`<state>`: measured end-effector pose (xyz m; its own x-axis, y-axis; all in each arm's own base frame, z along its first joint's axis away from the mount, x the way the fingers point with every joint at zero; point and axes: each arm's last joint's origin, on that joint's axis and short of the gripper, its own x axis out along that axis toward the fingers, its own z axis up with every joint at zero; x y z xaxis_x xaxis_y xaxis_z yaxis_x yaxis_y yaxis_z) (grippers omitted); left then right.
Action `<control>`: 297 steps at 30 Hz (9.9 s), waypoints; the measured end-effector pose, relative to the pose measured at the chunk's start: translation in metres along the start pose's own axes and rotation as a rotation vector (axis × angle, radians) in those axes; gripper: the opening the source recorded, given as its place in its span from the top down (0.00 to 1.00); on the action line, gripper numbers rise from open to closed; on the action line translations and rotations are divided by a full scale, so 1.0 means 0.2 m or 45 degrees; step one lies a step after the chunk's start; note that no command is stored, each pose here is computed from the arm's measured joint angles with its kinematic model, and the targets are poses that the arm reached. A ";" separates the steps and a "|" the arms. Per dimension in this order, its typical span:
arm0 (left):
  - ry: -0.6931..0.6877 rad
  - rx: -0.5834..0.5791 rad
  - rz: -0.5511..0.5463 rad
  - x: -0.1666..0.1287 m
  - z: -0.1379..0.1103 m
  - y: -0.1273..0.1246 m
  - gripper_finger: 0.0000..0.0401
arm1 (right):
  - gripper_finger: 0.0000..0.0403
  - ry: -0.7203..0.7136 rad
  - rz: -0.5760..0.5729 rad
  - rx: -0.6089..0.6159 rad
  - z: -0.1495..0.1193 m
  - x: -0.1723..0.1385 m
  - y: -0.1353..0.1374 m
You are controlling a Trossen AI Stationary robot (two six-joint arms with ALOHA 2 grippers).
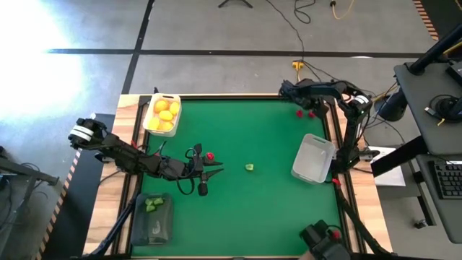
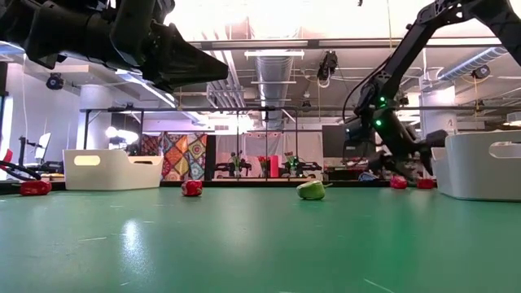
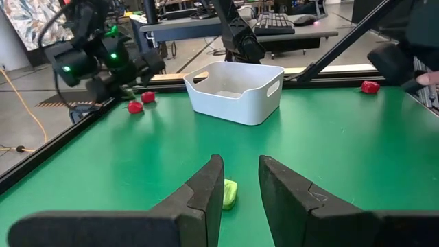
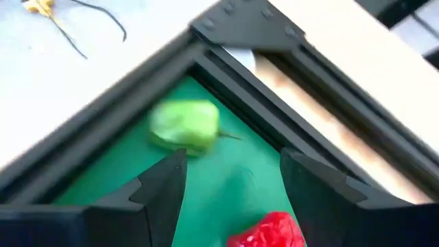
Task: Sort produce into baskets
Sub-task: Put the green chili peppers into the black bin, then put the red chili pepper into the gray bin
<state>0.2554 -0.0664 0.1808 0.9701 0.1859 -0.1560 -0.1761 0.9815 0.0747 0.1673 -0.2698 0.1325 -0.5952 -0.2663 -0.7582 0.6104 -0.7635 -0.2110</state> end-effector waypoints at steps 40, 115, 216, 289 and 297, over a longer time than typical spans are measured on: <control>-0.006 -0.004 -0.001 0.00 0.00 0.00 0.81 | 0.46 0.441 0.353 -1.616 0.39 0.01 0.17; -0.012 -0.006 -0.002 0.00 0.01 0.00 0.81 | 0.55 0.885 0.289 -1.272 0.29 0.09 0.31; -0.055 -0.064 -0.001 0.00 0.02 0.00 0.81 | 0.41 0.857 0.848 -1.909 -1.28 -1.07 -1.90; -0.416 0.238 0.068 -0.05 0.19 0.02 0.81 | 0.77 1.020 0.160 -2.395 -1.62 -0.78 -1.90; -0.471 0.210 0.029 -0.12 0.25 0.00 0.81 | 0.76 0.664 0.918 -2.297 -1.31 -1.14 -1.65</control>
<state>0.2416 -0.0735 0.2344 0.9663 0.1491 0.2099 -0.1979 0.9515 0.2355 0.2390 0.1965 0.2130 -0.0715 0.2215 -0.9725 0.5430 0.8265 0.1483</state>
